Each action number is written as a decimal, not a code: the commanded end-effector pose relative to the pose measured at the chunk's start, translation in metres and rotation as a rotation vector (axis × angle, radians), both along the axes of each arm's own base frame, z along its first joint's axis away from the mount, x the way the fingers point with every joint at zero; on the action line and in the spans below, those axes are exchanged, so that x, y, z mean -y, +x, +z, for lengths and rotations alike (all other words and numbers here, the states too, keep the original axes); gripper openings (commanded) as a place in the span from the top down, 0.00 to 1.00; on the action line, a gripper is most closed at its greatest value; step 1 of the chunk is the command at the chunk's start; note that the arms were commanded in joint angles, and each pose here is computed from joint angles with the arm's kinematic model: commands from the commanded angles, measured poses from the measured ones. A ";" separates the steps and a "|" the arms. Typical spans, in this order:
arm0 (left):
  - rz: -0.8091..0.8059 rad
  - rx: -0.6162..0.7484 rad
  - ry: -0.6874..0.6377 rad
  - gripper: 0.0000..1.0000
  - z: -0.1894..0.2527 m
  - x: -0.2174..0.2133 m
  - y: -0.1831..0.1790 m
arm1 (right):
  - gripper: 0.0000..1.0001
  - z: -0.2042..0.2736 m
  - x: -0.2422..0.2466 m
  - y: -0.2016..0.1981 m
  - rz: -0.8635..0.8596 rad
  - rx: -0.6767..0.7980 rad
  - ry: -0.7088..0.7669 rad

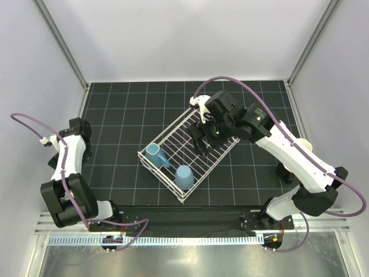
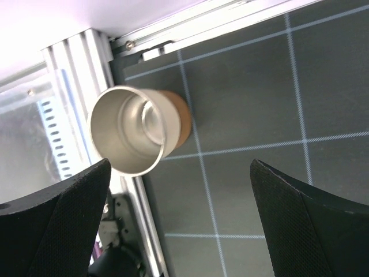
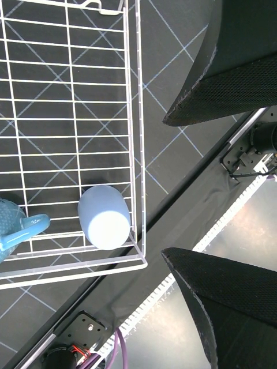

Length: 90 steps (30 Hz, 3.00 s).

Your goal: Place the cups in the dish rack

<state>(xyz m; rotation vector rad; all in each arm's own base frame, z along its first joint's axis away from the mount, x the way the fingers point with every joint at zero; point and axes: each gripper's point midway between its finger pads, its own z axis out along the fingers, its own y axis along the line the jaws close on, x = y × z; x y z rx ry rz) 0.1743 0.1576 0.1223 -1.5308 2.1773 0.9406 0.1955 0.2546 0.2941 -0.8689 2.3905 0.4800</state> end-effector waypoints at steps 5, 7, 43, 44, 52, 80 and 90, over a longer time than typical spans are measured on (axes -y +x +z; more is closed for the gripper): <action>-0.035 0.014 0.039 0.00 -0.018 -0.018 0.015 | 0.14 0.015 0.002 0.001 -0.007 0.032 0.026; -0.028 -0.001 0.030 0.00 -0.025 -0.019 0.013 | 0.14 0.015 0.003 0.002 -0.013 0.034 0.022; 0.074 0.151 -0.253 1.00 -0.026 0.026 0.019 | 0.14 0.008 -0.002 0.003 -0.011 0.014 0.023; 0.059 0.176 -0.261 1.00 -0.022 0.030 0.024 | 0.14 0.007 -0.003 0.003 -0.009 0.013 0.022; -0.195 0.532 -0.293 1.00 0.070 0.083 0.100 | 0.14 0.010 -0.006 0.001 -0.006 0.001 0.037; -1.608 1.633 -1.409 1.00 0.392 0.386 0.094 | 0.14 0.109 -0.028 -0.025 0.086 0.147 0.495; -1.775 1.529 -1.597 0.99 0.386 0.426 0.043 | 0.10 0.144 0.002 -0.020 -0.025 0.316 0.585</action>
